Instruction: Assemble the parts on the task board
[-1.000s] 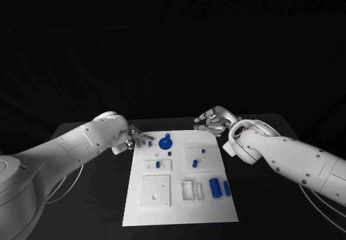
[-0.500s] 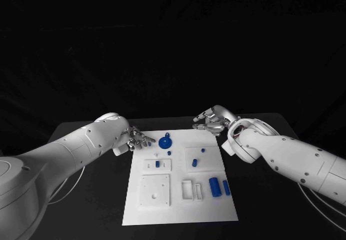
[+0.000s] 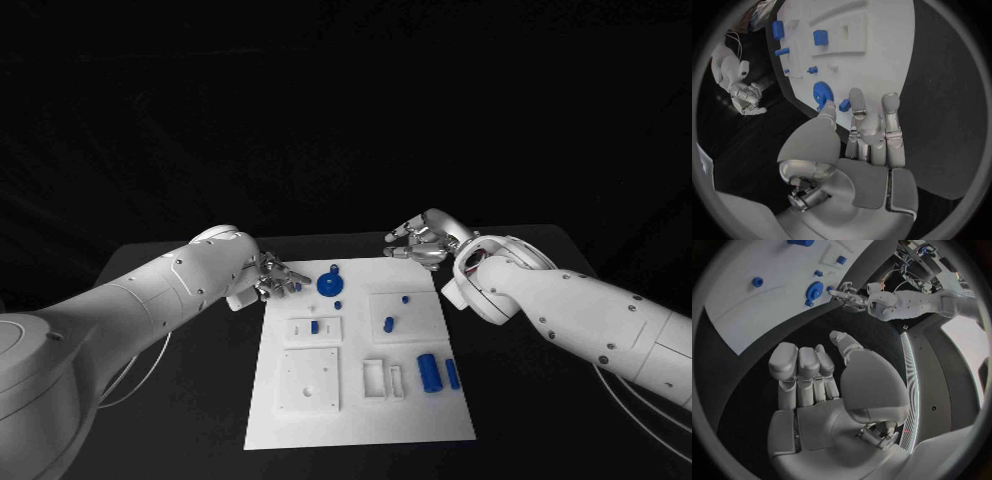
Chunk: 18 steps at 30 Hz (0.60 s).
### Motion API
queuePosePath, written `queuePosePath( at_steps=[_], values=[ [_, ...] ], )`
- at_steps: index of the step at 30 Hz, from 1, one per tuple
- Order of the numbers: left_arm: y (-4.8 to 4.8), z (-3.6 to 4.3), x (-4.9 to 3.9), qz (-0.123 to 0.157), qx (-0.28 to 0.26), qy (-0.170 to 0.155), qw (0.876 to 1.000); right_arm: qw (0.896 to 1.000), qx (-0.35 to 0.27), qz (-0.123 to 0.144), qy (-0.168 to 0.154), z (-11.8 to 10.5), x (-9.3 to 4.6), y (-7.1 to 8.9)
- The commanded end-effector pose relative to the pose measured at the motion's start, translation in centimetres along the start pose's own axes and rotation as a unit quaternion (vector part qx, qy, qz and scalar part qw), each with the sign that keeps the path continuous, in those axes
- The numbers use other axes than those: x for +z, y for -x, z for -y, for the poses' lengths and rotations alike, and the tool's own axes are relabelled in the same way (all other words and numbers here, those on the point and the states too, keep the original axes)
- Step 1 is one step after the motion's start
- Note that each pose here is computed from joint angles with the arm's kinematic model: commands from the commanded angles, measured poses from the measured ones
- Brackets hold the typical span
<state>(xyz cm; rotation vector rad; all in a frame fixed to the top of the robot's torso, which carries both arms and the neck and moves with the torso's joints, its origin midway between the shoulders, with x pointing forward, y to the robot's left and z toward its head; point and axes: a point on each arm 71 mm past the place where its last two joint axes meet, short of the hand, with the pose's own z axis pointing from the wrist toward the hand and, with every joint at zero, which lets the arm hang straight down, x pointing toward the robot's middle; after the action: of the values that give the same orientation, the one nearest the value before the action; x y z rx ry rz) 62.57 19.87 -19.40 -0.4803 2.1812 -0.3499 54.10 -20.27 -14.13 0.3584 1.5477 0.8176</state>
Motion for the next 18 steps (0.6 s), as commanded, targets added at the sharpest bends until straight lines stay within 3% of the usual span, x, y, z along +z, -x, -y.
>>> queuePosePath(
  at_steps=[1,18],
  values=[
    [0.01,0.07,0.04,-0.001,-0.002,-0.007,1.000,1.000,-0.001,-0.006,0.002,-0.10,0.01,-0.08],
    [-0.10,-0.18,0.19,-0.009,-0.020,-0.008,1.000,1.000,0.000,-0.007,0.003,-0.23,0.07,-0.17]
  ],
)
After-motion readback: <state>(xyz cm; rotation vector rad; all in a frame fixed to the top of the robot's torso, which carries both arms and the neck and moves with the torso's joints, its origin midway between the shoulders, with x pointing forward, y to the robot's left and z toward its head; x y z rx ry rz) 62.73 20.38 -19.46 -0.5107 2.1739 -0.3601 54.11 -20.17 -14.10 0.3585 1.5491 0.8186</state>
